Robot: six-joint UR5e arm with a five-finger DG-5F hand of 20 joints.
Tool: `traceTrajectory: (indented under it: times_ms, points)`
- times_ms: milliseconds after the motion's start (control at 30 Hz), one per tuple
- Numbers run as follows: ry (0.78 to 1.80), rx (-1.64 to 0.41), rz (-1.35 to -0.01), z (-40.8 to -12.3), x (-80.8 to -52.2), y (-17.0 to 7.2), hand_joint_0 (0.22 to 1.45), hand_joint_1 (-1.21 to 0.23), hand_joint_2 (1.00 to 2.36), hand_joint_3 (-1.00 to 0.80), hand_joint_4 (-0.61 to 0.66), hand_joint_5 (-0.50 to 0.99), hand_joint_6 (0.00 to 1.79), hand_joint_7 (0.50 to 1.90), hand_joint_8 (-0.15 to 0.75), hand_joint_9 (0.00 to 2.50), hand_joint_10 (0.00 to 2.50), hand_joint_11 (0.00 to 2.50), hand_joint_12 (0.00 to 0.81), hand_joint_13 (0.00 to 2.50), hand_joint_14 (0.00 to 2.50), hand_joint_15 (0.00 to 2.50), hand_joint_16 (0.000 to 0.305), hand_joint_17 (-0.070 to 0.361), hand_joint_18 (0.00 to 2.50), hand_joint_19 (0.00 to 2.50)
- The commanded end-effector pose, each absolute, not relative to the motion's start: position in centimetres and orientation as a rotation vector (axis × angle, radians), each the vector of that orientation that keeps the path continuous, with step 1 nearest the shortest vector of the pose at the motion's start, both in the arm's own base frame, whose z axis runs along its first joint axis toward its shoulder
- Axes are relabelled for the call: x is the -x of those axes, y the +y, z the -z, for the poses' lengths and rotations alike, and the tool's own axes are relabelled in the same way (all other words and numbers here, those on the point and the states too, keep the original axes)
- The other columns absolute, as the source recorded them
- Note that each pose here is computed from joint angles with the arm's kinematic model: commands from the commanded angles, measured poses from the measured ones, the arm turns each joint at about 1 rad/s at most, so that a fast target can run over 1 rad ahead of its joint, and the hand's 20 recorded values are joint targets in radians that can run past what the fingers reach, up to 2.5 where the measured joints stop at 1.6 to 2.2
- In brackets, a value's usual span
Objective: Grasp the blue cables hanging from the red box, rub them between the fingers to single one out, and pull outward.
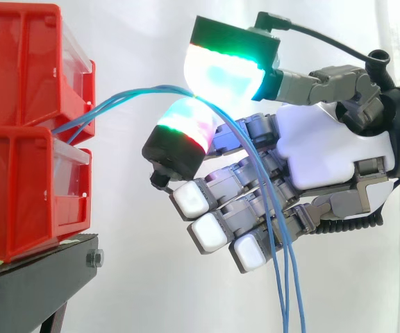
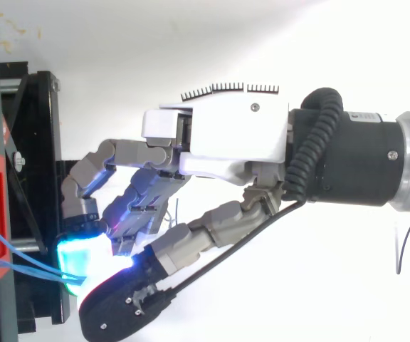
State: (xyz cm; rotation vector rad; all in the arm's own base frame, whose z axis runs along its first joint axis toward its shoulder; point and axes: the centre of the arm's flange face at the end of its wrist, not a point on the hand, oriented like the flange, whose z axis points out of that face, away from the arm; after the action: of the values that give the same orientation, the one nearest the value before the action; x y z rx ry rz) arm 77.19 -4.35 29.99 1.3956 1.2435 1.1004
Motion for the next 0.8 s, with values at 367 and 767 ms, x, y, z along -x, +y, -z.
traceTrajectory:
  times_ms: [367, 767]
  points:
    - [1.245, -1.397, -1.099, -29.98, -77.17, -4.35, 0.79, -0.92, 1.0, -0.45, 0.1, -0.21, 0.94, 0.89, 0.296, 0.76, 0.01, 0.46, 0.4, 0.81, 0.02, 0.47, 0.048, 0.108, 0.79, 0.46]
    - [1.243, -1.396, -1.1, -29.99, -77.19, -4.35, 0.51, -0.8, 1.0, -0.5, 0.16, -0.18, 0.91, 0.92, 0.342, 0.84, 0.01, 0.47, 0.432, 0.83, 0.02, 0.5, 0.054, 0.122, 0.8, 0.52]
